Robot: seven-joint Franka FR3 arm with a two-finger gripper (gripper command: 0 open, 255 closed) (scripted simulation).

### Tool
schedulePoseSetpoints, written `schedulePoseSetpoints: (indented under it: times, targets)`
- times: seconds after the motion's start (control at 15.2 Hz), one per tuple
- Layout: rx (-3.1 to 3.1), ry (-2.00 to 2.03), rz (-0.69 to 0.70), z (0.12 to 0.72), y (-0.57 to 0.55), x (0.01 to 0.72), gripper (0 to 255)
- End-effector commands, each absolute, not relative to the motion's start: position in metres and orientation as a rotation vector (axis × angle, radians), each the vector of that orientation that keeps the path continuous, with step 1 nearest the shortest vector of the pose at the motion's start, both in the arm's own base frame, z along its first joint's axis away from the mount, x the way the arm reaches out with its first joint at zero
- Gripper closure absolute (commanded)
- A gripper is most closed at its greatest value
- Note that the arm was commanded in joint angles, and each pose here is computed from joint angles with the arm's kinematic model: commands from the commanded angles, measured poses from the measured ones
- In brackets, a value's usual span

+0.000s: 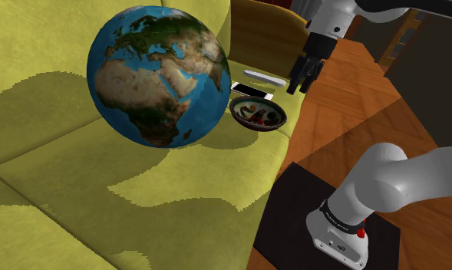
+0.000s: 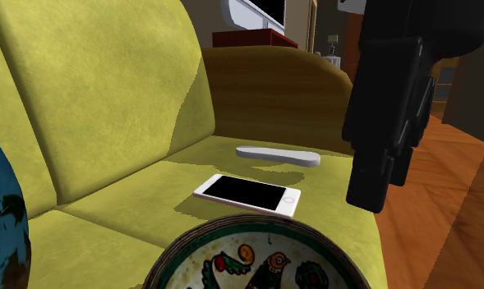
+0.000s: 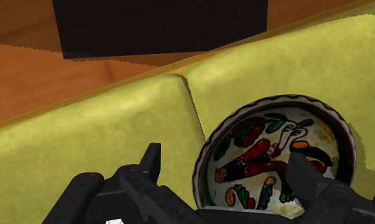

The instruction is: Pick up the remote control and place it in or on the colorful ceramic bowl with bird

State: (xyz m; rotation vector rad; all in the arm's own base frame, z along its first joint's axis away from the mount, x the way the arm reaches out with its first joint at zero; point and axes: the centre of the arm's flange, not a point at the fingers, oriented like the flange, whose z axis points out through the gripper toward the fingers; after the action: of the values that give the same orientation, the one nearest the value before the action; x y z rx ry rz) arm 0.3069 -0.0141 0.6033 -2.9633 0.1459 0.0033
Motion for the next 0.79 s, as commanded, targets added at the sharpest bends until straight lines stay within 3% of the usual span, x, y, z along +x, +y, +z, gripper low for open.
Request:
schedulePoseSetpoints:
  times: [0.0,0.73]
  targets:
    - [-2.963,0.146,0.003,0.603,-0.014,0.307,0]
    - [-3.034,-0.031,0.019,0.574,-0.118,0.395,0]
